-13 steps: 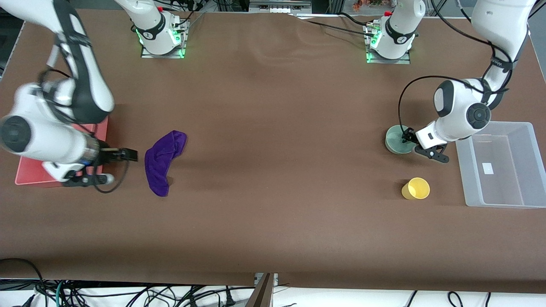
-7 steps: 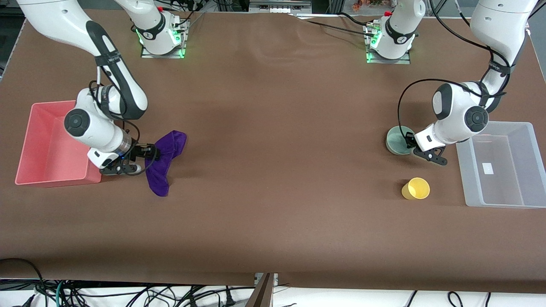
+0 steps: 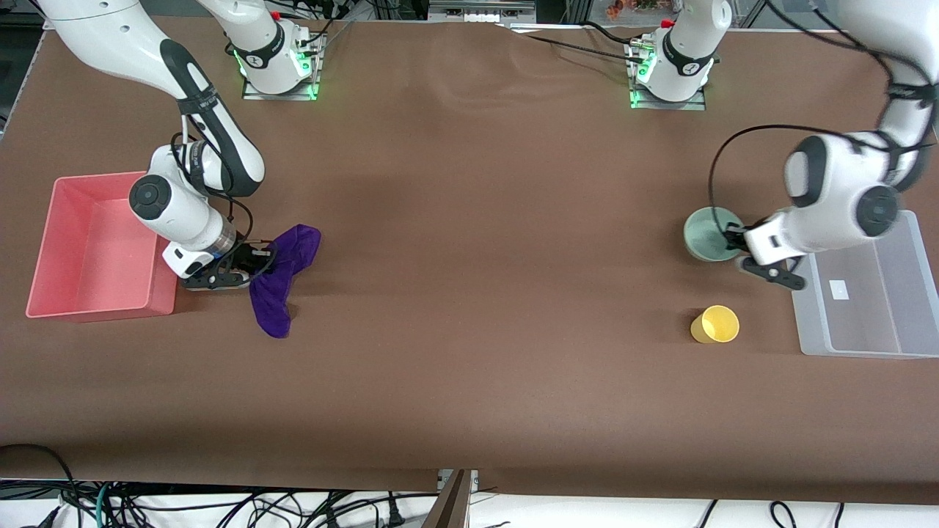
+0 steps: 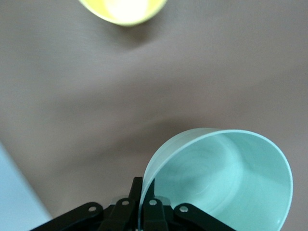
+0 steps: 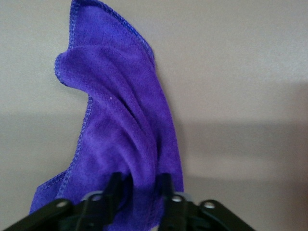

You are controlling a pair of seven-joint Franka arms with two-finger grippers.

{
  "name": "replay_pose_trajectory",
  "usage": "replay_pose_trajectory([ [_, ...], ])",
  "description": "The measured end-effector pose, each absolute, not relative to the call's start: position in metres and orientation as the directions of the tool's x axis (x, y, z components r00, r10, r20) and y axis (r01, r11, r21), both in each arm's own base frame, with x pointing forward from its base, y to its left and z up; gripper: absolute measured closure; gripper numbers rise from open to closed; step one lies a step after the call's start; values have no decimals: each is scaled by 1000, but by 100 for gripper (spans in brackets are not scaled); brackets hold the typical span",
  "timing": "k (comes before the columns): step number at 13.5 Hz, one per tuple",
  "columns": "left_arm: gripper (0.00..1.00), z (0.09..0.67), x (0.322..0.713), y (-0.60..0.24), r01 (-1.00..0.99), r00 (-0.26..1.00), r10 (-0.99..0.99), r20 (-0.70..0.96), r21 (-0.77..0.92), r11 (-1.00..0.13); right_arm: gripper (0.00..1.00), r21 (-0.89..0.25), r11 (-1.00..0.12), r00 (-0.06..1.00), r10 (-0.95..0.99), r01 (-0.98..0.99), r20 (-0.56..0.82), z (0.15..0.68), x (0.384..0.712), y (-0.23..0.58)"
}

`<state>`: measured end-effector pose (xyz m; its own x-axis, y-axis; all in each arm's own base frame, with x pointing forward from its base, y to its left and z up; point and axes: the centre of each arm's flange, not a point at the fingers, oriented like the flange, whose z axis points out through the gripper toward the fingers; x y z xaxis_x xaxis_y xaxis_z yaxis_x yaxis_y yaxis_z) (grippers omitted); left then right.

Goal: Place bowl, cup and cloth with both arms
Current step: 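Grasp the purple cloth with the right gripper while the left gripper lifts the bowl, then drop the cloth into the pink bin while the left gripper places the bowl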

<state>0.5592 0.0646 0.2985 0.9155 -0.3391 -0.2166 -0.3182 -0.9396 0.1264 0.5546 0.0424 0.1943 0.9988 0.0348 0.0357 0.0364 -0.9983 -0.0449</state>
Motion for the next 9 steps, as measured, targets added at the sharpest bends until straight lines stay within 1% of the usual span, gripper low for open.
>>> replay_pose_trajectory([
  [1,96,324,567,81,-325,912,-347,-218,135,-936,77,-45,-998,999,34,35,34,194,554,42],
  [3,96,357,573,127,-360,902,-383,-200,143,-922,96,-45,-998,999,33,34,35,194,555,42],
  [6,96,367,562,214,-439,869,-455,-195,121,-890,96,-44,-998,998,32,34,47,208,565,42],
  [9,96,336,563,289,-480,844,-502,-189,151,-864,96,-32,-999,999,34,33,-21,259,591,40],
])
